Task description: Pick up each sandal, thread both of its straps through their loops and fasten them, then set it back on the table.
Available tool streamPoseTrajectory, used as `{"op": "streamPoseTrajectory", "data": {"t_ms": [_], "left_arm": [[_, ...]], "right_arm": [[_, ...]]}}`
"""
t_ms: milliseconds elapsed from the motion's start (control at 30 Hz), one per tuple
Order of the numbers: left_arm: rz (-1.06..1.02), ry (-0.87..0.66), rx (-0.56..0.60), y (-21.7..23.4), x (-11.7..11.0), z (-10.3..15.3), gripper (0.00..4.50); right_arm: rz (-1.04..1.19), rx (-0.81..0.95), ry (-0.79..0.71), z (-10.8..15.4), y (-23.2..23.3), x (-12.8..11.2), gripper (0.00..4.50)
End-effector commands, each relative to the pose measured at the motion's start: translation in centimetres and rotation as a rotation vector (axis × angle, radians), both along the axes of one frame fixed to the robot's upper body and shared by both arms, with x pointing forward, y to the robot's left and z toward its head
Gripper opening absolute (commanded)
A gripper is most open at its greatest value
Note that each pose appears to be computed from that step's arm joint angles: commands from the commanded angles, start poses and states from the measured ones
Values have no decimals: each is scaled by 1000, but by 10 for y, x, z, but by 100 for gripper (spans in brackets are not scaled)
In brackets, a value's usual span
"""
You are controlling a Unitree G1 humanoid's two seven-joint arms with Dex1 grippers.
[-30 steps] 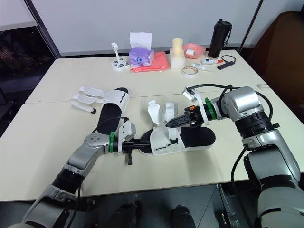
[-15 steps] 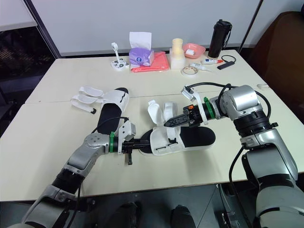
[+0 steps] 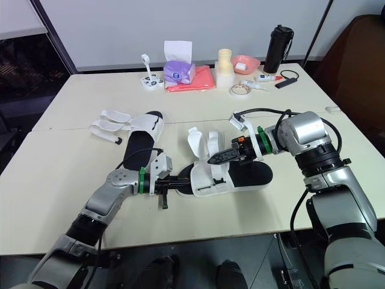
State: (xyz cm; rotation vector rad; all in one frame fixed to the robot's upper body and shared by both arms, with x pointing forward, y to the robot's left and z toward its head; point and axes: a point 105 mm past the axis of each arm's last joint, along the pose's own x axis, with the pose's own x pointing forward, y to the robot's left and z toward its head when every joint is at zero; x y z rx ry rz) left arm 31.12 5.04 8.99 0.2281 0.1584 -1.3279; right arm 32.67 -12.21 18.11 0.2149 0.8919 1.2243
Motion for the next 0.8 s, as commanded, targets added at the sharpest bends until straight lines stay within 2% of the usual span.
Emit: {"op": "streamPoseTrajectory", "data": {"t_ms": [33,233,467,667,800], "left_arm": [[5,62,45,2,-6,-20,0],[6,63,45,2,-6,-20,0],[6,65,46,3,-6,-21,0],[5,63,49,3,-7,-20,0],[7,59,48,3,-7,-20,0]], "right_arm": [[14,-28,-14,-5,-3,-2,8],[-6,-88,-48,-18,-14,4,8],[-23,-100,-72,-22,-23,10,8],[26,-72,-78,-17,-16,0,8],[77,-44,-86,-9,-5,-15,8]]}}
